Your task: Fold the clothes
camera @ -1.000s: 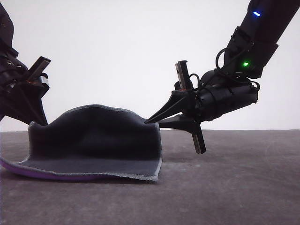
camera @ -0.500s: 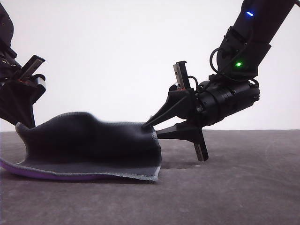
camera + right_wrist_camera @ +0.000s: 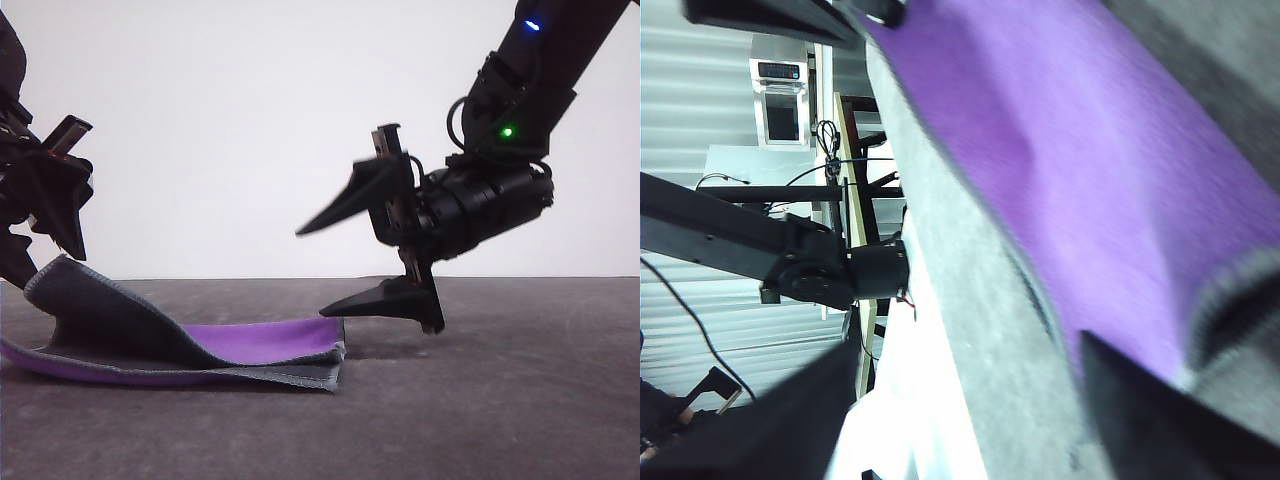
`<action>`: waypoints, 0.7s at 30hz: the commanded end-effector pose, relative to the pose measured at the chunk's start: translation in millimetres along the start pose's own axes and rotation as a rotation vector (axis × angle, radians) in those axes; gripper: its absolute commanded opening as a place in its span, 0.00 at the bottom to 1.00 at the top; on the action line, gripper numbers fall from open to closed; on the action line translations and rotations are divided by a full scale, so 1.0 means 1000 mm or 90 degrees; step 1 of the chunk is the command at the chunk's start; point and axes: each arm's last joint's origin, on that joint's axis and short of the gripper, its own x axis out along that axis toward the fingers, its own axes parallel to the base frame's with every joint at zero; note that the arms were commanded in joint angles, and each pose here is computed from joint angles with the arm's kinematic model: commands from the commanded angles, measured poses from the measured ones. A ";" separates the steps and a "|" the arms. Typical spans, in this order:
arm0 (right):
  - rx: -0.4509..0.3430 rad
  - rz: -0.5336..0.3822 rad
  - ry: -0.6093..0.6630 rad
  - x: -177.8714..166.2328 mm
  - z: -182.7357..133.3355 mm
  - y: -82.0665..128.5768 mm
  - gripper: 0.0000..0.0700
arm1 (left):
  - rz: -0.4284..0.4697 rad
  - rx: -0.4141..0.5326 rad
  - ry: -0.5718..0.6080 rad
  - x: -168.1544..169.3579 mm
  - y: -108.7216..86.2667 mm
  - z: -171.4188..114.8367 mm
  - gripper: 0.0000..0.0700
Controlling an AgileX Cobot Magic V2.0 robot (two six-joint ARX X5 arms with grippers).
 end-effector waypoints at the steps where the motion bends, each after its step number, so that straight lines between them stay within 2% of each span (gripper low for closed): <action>1: -0.057 -0.015 -0.009 -0.008 0.004 0.017 0.72 | -0.017 0.011 -0.001 -0.003 -0.001 0.004 0.48; 6: -0.096 -0.059 -0.022 -0.018 0.012 0.041 0.73 | -0.002 0.015 -0.008 -0.012 -0.009 0.001 0.66; 9: -0.101 -0.061 -0.024 -0.020 0.015 0.047 0.81 | 0.018 0.009 -0.013 -0.018 -0.015 -0.003 0.76; 15: -0.101 -0.069 -0.019 -0.021 0.014 0.048 0.81 | 0.049 0.025 -0.050 -0.037 -0.035 -0.017 0.74; 21: -0.058 -0.193 0.023 -0.022 0.005 0.042 0.81 | 0.071 0.066 -0.109 -0.060 -0.051 -0.032 0.74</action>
